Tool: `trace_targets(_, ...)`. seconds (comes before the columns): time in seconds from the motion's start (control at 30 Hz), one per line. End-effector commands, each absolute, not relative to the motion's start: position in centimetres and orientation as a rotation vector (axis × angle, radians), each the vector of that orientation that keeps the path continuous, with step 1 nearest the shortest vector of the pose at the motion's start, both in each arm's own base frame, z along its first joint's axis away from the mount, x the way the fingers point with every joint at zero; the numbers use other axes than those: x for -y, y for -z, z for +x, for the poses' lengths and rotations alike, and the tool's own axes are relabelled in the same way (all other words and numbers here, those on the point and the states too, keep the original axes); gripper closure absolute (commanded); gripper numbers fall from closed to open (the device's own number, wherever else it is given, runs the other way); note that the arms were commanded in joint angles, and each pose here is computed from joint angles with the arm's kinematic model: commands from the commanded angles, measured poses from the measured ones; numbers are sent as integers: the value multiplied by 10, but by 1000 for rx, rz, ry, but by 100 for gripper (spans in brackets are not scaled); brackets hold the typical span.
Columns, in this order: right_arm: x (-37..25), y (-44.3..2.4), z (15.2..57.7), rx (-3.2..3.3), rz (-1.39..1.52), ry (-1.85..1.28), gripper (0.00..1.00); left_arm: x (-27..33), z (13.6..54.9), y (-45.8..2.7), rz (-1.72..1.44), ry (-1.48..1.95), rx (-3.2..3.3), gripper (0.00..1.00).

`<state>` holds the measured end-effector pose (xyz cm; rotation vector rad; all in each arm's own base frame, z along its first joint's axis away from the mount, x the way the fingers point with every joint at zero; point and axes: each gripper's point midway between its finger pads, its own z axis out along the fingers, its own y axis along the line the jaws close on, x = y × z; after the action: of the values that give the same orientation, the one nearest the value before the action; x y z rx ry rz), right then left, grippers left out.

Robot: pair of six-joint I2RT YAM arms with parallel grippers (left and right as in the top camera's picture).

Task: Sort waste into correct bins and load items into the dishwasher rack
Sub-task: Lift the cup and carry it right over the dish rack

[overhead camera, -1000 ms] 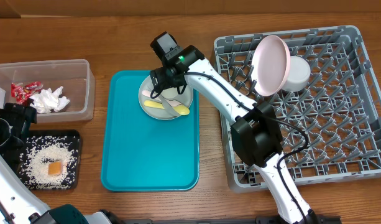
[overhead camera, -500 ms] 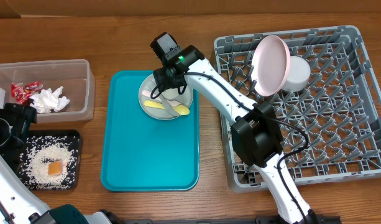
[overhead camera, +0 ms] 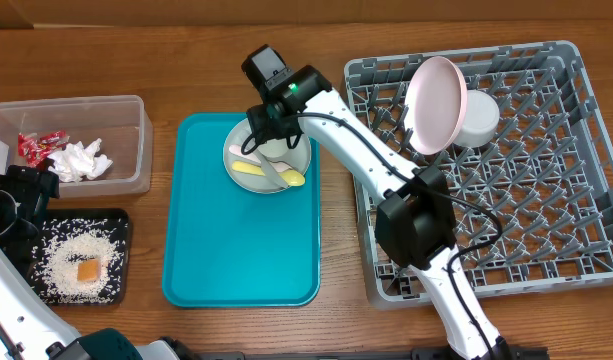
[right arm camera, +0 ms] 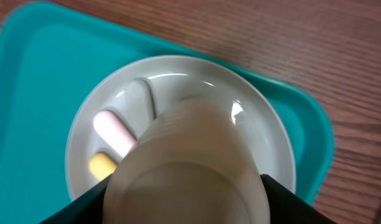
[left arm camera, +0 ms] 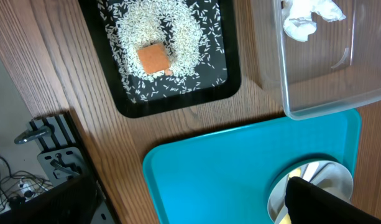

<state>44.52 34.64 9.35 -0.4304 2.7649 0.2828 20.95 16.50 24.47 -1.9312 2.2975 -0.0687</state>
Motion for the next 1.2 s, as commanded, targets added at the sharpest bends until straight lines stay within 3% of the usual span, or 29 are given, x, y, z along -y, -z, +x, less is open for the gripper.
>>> trace_targets(0.0,-333,-201,459,-2573,-346,-391,45,-166,207,-242,-1961,53,-2289,0)
trace_targets(0.23,-261,-299,461,-2443,-161,-425,44,-166,207,-242,-1961,53,-2289,0)
trace_targets(0.5,-101,-373,464,-2310,192,-270,44,-166,207,-242,-1961,53,-2289,0)
trace_targets(0.73,58,-350,455,-2335,596,37,43,-166,207,-242,-1961,53,-2289,0)
trace_targets(1.17,178,-263,432,-2504,971,200,43,-166,207,-242,-1960,53,-2289,0)
